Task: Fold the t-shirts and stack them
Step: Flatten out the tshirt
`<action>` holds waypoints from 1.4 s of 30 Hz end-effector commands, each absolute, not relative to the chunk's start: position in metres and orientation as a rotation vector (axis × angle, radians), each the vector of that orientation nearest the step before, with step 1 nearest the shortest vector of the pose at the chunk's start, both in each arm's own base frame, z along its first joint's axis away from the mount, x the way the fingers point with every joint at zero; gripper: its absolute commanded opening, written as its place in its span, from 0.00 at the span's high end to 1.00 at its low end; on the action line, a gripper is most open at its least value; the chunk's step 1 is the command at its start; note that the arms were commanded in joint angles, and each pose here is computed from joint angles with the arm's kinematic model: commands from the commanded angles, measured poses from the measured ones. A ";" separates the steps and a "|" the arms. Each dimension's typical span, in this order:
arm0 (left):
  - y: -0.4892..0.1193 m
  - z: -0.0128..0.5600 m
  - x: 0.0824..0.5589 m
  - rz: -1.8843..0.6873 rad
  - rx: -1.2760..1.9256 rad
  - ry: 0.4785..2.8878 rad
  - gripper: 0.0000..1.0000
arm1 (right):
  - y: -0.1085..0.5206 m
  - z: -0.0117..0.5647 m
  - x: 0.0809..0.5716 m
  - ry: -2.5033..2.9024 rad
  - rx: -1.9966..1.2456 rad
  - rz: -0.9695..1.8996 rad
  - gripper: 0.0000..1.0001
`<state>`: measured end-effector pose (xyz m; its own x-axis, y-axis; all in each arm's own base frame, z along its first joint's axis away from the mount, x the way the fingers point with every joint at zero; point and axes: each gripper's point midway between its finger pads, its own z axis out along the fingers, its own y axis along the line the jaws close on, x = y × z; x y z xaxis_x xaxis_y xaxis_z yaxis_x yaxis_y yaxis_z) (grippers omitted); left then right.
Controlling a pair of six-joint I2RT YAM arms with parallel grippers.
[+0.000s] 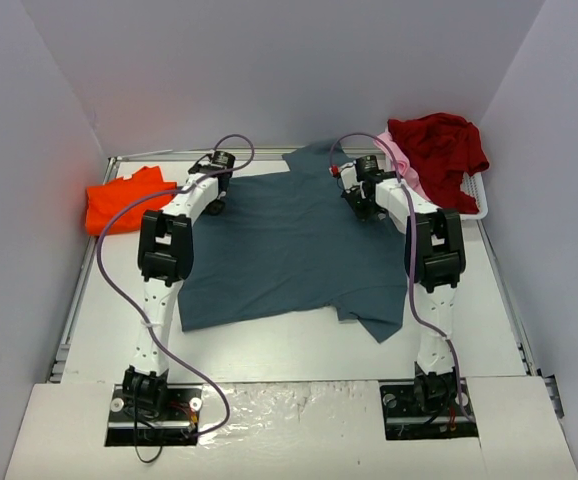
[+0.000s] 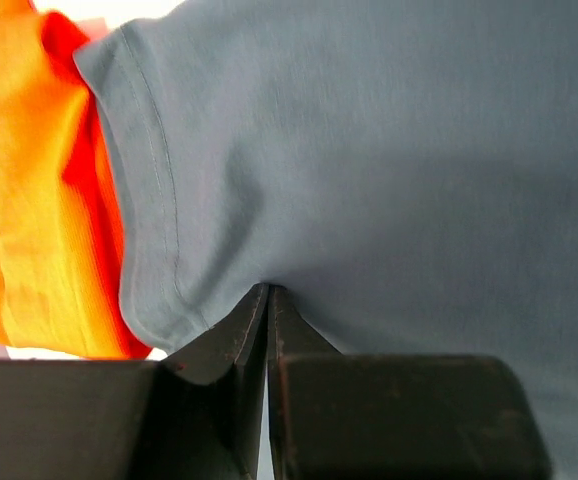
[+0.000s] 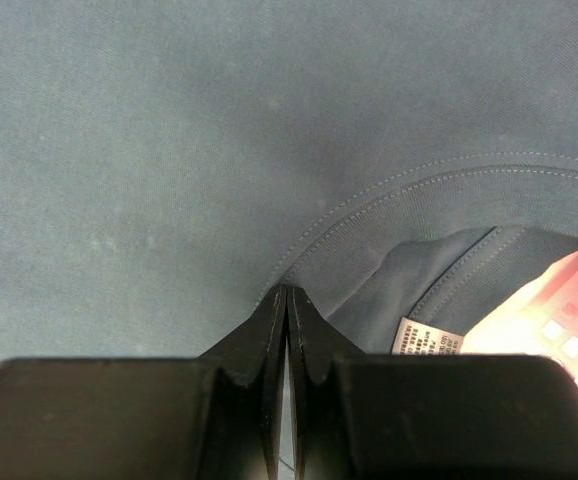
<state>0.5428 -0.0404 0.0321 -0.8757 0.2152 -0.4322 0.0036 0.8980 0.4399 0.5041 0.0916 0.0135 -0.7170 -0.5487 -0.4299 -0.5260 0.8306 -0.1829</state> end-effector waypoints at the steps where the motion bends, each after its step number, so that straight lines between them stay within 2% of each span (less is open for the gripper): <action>1: -0.034 0.034 0.542 0.603 0.157 2.621 0.98 | 0.074 -0.013 0.485 2.641 -0.793 -0.081 1.00; 18: -0.053 0.037 0.577 0.550 0.237 2.573 0.98 | 0.059 -0.022 0.481 2.691 -0.741 -0.116 1.00; 33: -0.039 0.047 0.624 0.686 0.279 2.393 0.98 | 0.070 -0.025 0.486 2.705 -0.737 -0.079 1.00; 37: -0.031 0.055 0.634 0.681 0.242 2.351 0.98 | 0.074 -0.027 0.486 2.705 -0.755 -0.085 1.00; 42: -0.030 0.093 0.644 0.687 0.206 2.260 0.98 | 0.078 -0.031 0.485 2.706 -0.772 -0.084 1.00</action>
